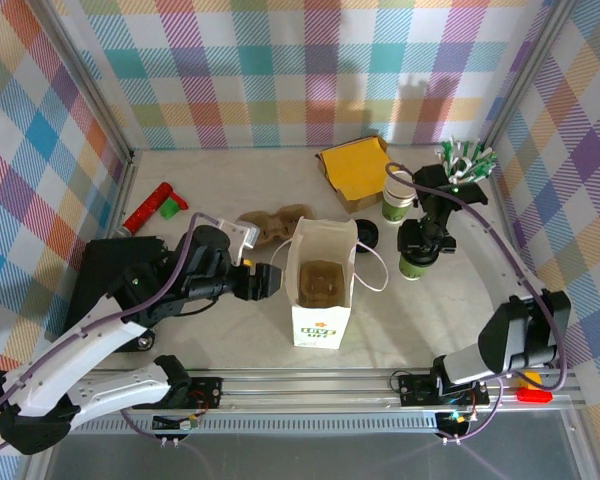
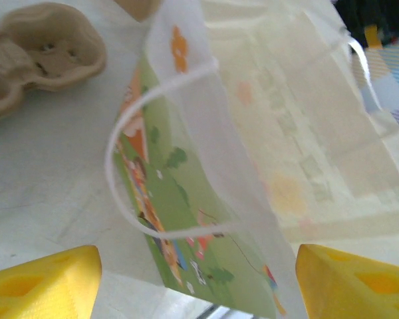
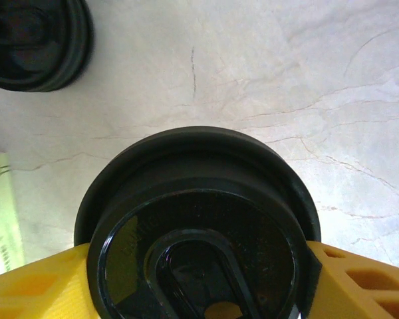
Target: Pack the takeout coffee
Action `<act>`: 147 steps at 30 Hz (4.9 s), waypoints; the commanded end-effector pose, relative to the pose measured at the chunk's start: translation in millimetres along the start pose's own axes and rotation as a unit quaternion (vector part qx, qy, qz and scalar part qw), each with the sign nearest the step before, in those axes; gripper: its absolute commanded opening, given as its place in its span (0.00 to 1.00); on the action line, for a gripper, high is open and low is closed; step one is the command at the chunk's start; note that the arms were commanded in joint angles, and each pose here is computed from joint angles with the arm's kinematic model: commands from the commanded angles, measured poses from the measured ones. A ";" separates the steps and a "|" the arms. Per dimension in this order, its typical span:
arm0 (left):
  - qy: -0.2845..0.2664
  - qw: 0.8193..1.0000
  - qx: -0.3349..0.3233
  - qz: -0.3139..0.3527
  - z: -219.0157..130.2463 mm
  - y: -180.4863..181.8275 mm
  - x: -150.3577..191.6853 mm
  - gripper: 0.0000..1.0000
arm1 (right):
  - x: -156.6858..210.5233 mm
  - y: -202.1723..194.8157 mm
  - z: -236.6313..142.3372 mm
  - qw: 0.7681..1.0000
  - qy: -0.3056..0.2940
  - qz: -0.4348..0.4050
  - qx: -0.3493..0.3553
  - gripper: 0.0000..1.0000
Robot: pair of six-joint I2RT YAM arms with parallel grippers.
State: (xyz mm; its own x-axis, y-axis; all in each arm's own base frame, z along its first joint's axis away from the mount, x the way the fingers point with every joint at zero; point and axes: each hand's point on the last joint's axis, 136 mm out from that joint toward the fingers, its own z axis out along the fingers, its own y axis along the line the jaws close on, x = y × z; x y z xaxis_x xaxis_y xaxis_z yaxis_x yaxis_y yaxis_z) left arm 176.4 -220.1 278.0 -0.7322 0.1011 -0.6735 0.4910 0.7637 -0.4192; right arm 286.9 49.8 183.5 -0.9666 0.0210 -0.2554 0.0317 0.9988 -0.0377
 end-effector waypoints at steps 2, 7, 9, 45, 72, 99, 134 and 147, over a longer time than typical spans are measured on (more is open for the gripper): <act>0.028 0.994 0.094 0.043 -4.5 -30.7 24.7 0.77 | 12.3 -3.2 -45.2 1.000 -0.013 0.006 0.005 0.63; 0.051 0.985 0.151 0.071 5.0 -48.4 55.3 0.76 | 17.0 0.2 -84.6 0.999 -0.039 0.005 -0.005 0.62; 0.055 0.974 0.198 0.100 6.3 -66.4 66.7 0.76 | 19.4 4.8 -97.2 0.999 -0.047 0.002 -0.017 0.62; 0.035 0.972 0.131 0.194 139.1 -71.0 102.2 0.57 | 21.1 56.7 -198.5 0.991 -0.103 -0.022 -0.084 0.58; -0.091 0.960 0.103 0.243 54.8 -70.5 49.7 0.68 | 40.1 103.5 -180.3 0.992 -0.065 -0.078 -0.069 0.58; -0.162 0.948 0.053 0.269 26.3 -54.7 10.0 0.68 | 75.6 122.4 -113.8 0.999 0.018 -0.045 -0.003 0.55; -0.152 0.939 0.082 0.299 27.6 -77.5 2.3 0.67 | 67.1 143.5 -76.1 0.998 0.036 -0.038 -0.035 0.54; -0.150 0.937 0.086 0.305 28.5 -82.3 -0.1 0.67 | 69.8 148.9 -56.3 0.996 0.074 -0.042 -0.025 0.55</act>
State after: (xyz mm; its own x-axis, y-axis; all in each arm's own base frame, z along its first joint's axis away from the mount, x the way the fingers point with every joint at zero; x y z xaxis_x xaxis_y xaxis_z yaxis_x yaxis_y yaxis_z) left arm 147.6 -299.8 278.7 -0.1645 0.3089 -0.9367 0.8585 0.5125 0.0183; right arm 211.3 203.3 222.4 -0.9882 -0.0482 -0.1453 -0.0498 0.9987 0.0070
